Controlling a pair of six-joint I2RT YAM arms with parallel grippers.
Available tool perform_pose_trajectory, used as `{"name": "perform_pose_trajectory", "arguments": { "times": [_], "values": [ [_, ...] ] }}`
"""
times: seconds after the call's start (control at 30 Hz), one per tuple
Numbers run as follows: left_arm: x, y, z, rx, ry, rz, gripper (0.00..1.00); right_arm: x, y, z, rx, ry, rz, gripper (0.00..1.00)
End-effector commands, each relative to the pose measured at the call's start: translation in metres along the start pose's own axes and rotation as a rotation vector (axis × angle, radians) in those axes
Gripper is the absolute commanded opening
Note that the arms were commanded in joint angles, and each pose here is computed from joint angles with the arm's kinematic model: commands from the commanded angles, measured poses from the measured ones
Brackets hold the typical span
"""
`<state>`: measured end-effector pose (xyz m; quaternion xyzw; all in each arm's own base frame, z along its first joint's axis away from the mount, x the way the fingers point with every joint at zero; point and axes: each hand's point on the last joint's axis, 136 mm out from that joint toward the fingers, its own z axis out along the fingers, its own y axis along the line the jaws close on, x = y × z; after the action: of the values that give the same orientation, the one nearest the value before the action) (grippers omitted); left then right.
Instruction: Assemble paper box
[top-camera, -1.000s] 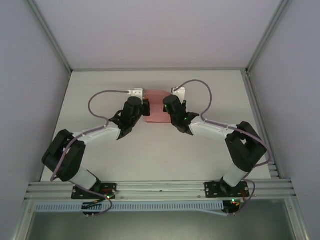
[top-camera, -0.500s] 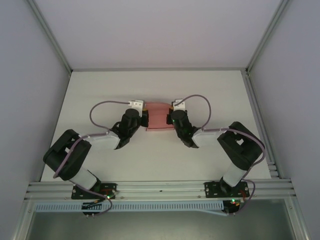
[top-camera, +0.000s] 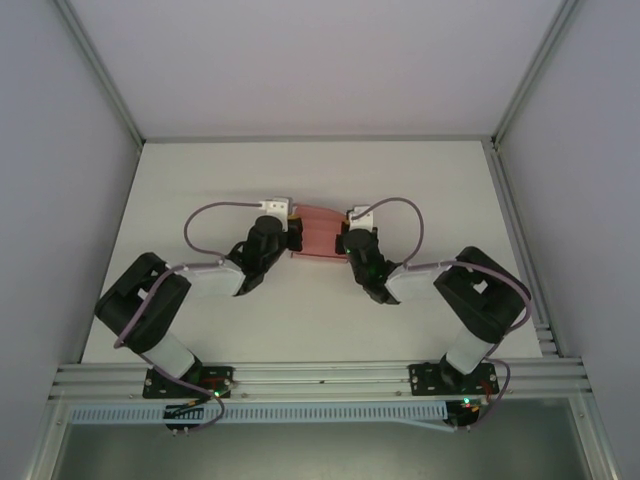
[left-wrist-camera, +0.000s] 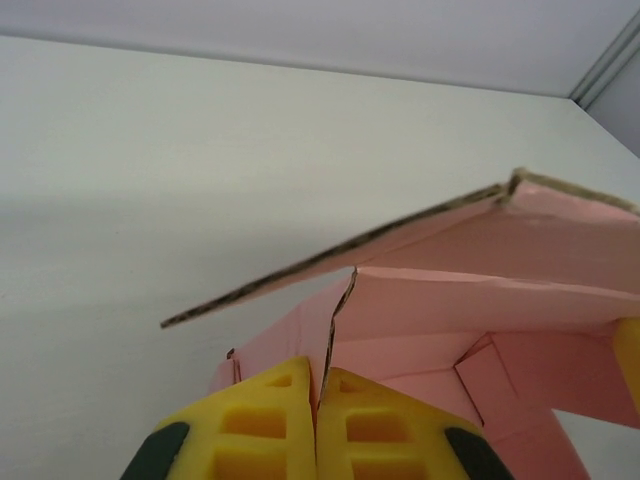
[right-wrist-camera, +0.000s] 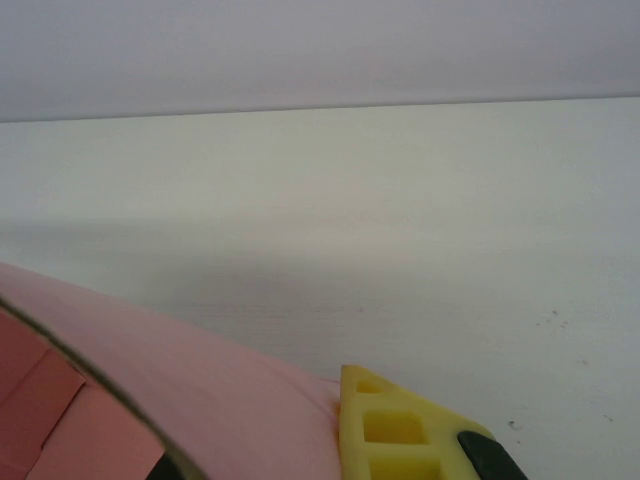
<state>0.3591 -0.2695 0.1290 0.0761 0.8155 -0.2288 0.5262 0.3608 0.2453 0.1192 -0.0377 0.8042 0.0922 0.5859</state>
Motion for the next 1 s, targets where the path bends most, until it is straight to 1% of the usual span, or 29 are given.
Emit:
{"name": "perform_pose_trajectory", "arguments": {
  "times": [0.0, 0.07, 0.13, 0.23, 0.33, 0.5, 0.53, 0.57, 0.63, 0.67, 0.7, 0.73, 0.77, 0.8, 0.83, 0.9, 0.97],
  "values": [
    [0.040, -0.039, -0.016, 0.198, 0.093, 0.061, 0.00, 0.004, 0.012, -0.010, -0.057, -0.007, 0.003, 0.06],
    [0.045, -0.033, -0.026, 0.196, 0.088, 0.114, 0.09, 0.005, 0.010, -0.014, -0.061, -0.012, -0.023, 0.06],
    [0.053, -0.028, -0.035, 0.199, 0.105, 0.161, 0.13, 0.010, 0.008, -0.016, -0.057, -0.005, -0.064, 0.05],
    [0.068, -0.027, -0.042, 0.224, 0.159, 0.195, 0.20, 0.017, 0.000, -0.021, -0.036, 0.007, -0.090, 0.05],
    [0.073, -0.034, -0.043, 0.267, 0.179, 0.173, 0.22, 0.024, -0.003, -0.024, -0.032, 0.024, -0.095, 0.05],
    [0.074, -0.036, -0.043, 0.271, 0.205, 0.135, 0.24, 0.026, 0.001, -0.029, -0.023, 0.016, -0.168, 0.03],
    [0.069, -0.038, -0.047, 0.276, 0.199, 0.125, 0.30, 0.025, 0.002, -0.028, -0.015, 0.019, -0.186, 0.03],
    [0.064, -0.040, -0.051, 0.277, 0.194, 0.115, 0.39, 0.025, 0.003, -0.028, -0.014, 0.023, -0.204, 0.03],
    [0.045, -0.041, -0.061, 0.262, 0.165, 0.093, 0.44, 0.023, 0.006, -0.028, -0.003, 0.031, -0.254, 0.02],
    [0.034, -0.040, -0.066, 0.249, 0.148, 0.081, 0.53, 0.024, 0.006, -0.027, 0.003, 0.035, -0.276, 0.02],
    [0.022, -0.040, -0.072, 0.239, 0.128, 0.079, 0.66, 0.023, 0.006, -0.027, 0.014, 0.037, -0.296, 0.02],
    [0.010, -0.038, -0.079, 0.214, 0.110, 0.072, 0.75, 0.024, 0.005, -0.026, 0.027, 0.038, -0.310, 0.02],
    [-0.001, -0.033, -0.083, 0.173, 0.099, 0.061, 0.80, 0.025, 0.004, -0.026, 0.028, 0.041, -0.323, 0.01],
    [-0.013, -0.026, -0.086, 0.116, 0.085, 0.045, 0.85, 0.026, 0.003, -0.026, 0.031, 0.043, -0.334, 0.01],
    [-0.024, -0.014, -0.088, 0.035, 0.084, 0.012, 0.94, 0.026, 0.003, -0.026, 0.032, 0.044, -0.338, 0.01],
    [-0.043, 0.001, -0.089, -0.043, 0.105, -0.045, 0.95, 0.029, 0.005, -0.026, 0.021, 0.051, -0.357, 0.01],
    [-0.062, 0.015, -0.085, -0.077, 0.138, -0.122, 0.98, 0.031, 0.008, -0.025, 0.004, 0.057, -0.371, 0.01]
  ]
}}
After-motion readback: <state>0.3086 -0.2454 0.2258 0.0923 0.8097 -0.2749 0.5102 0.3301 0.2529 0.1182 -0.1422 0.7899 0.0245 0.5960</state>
